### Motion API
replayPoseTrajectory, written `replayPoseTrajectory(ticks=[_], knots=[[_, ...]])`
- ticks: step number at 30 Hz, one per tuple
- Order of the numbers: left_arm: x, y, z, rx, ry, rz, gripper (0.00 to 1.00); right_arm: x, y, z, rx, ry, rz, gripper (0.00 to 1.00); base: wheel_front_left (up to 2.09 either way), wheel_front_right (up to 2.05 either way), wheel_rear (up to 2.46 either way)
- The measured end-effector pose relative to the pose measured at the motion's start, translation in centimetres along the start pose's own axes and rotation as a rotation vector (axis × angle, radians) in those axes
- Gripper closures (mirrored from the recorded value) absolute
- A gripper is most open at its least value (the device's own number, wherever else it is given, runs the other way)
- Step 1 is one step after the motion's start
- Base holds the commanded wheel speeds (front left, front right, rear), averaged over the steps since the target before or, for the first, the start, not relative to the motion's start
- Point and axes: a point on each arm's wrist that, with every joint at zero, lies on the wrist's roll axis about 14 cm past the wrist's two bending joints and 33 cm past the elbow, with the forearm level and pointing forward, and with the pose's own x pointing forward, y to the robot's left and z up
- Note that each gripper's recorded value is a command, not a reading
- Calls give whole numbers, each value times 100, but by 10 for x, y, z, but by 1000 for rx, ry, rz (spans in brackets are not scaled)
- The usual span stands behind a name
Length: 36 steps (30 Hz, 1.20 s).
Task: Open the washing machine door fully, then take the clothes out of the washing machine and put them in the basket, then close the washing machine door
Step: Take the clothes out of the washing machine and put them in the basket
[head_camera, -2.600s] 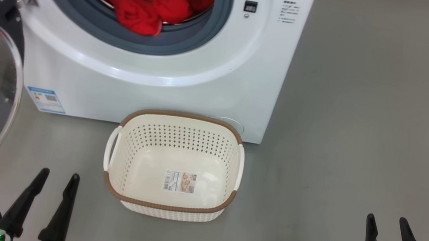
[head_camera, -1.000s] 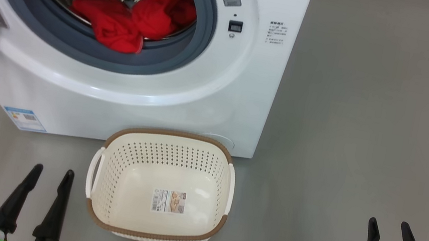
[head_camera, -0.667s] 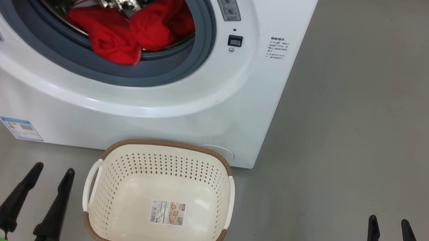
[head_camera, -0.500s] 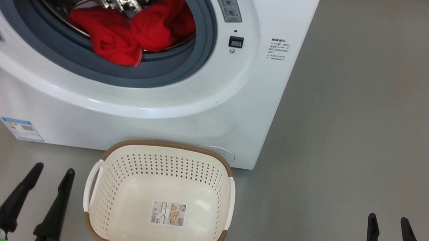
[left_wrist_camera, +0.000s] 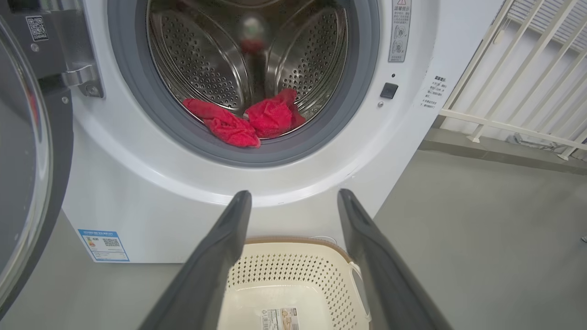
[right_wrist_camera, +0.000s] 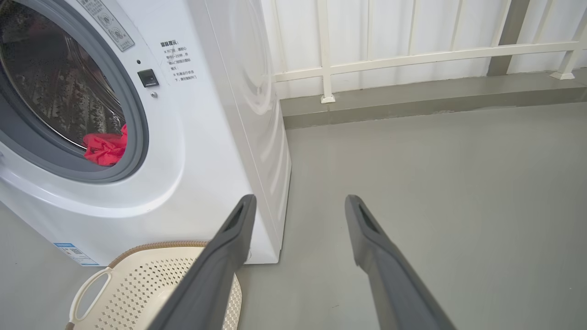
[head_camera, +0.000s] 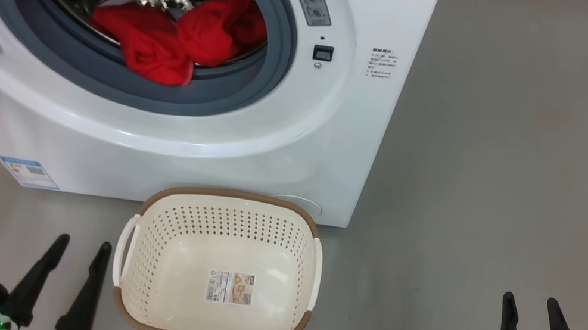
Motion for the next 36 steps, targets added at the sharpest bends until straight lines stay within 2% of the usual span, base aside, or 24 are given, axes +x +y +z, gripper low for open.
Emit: replayPoseTrajectory(ticks=[6, 15, 28, 36], knots=[[16, 0, -13, 1, 38, 0, 0, 2, -1, -6, 4, 19, -4, 0, 0, 0, 0], [107, -34, -11, 55, 42, -116, 0, 27, 7, -16, 30, 39, 13, 0, 0, 0, 0], [222, -32, -37, 131, 170, -123, 0, 53, -7, -38, 63, 85, -32, 0, 0, 0, 0], [265, -40, -60, 166, 232, -141, 0, 58, -22, -48, 60, 106, -74, 0, 0, 0, 0]])
